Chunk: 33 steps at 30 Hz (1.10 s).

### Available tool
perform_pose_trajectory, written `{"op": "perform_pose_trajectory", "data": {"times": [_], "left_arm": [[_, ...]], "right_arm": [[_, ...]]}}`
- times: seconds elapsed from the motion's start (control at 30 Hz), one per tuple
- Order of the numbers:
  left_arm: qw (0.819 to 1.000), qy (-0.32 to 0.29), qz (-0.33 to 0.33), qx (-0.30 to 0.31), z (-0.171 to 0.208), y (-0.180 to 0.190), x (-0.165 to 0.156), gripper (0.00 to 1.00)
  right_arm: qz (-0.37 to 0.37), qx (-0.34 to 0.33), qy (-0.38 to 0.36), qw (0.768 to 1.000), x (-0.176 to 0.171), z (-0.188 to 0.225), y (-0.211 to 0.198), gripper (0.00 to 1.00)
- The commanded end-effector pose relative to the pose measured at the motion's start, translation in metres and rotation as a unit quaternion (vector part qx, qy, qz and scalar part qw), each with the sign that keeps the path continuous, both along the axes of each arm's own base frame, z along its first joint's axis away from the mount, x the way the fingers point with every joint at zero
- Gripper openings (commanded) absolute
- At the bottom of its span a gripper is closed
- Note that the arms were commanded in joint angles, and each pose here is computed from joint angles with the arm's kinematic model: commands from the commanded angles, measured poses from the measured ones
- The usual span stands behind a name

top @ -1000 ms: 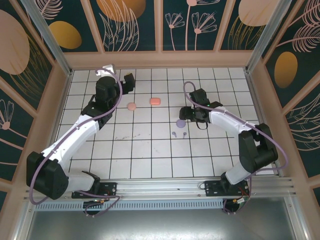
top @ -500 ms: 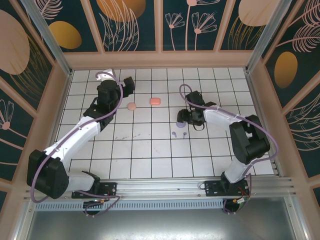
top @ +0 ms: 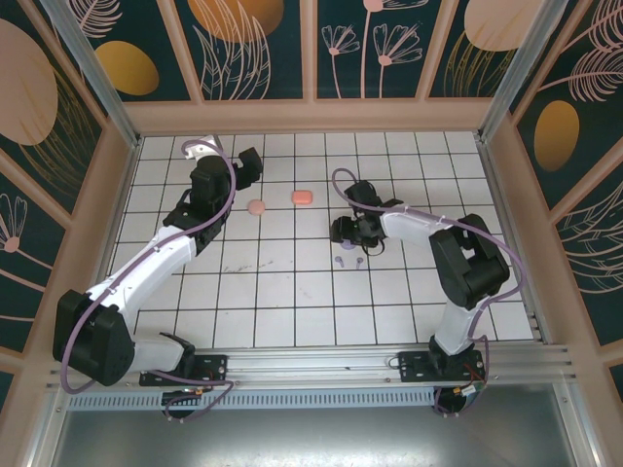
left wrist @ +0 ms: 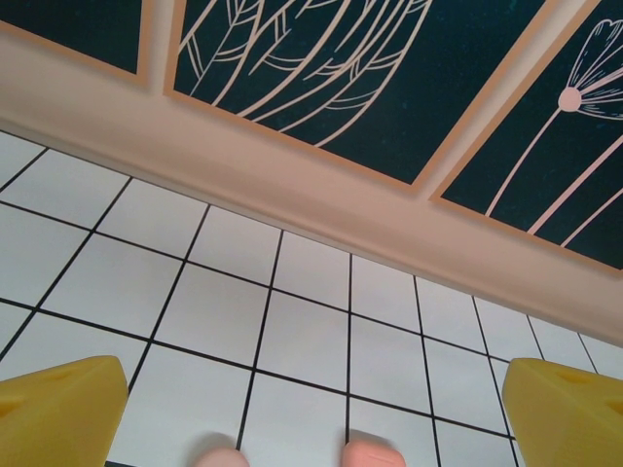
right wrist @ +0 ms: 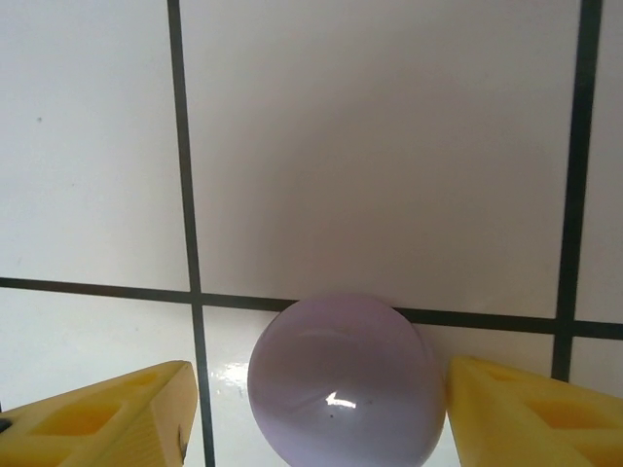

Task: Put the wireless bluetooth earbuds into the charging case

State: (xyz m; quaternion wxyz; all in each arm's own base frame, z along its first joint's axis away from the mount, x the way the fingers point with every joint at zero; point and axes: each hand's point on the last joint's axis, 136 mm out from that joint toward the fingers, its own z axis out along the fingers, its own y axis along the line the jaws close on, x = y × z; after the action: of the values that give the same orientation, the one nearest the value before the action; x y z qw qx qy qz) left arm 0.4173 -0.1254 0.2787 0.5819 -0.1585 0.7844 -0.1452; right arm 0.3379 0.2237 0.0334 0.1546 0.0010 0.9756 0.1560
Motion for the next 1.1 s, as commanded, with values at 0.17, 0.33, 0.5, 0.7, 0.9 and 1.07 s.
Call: {"op": "perform_pose_trajectory", "data": {"times": [0.17, 0.33, 0.5, 0.7, 0.9, 1.07], "left_arm": [[1.000, 0.014, -0.009, 0.007, -0.011, -0.003, 0.002, 0.99], [0.999, 0.015, -0.040, 0.026, -0.012, -0.012, 0.003, 0.99], [0.998, 0.013, -0.053, 0.037, -0.011, -0.015, 0.002, 0.99], [0.997, 0.007, -0.059, 0.042, -0.006, -0.016, 0.001, 0.99], [0.996, 0.007, -0.072, 0.047, -0.007, -0.020, 0.000, 0.99], [0.996, 0.005, -0.074, 0.047, -0.007, -0.021, 0.001, 0.99]], "right_arm": [[-0.004, -0.017, -0.019, 1.000, -0.004, 0.020, 0.002, 0.68], [0.022, -0.068, -0.050, 0.996, 0.009, 0.037, -0.004, 0.71], [0.074, -0.126, -0.044, 0.988, 0.018, 0.031, -0.005, 0.73], [0.120, -0.129, -0.022, 0.984, 0.017, 0.017, 0.005, 0.73], [0.144, -0.153, -0.005, 0.978, 0.014, 0.002, 0.000, 0.73], [0.152, -0.154, 0.007, 0.976, 0.011, -0.007, 0.001, 0.71]]}}
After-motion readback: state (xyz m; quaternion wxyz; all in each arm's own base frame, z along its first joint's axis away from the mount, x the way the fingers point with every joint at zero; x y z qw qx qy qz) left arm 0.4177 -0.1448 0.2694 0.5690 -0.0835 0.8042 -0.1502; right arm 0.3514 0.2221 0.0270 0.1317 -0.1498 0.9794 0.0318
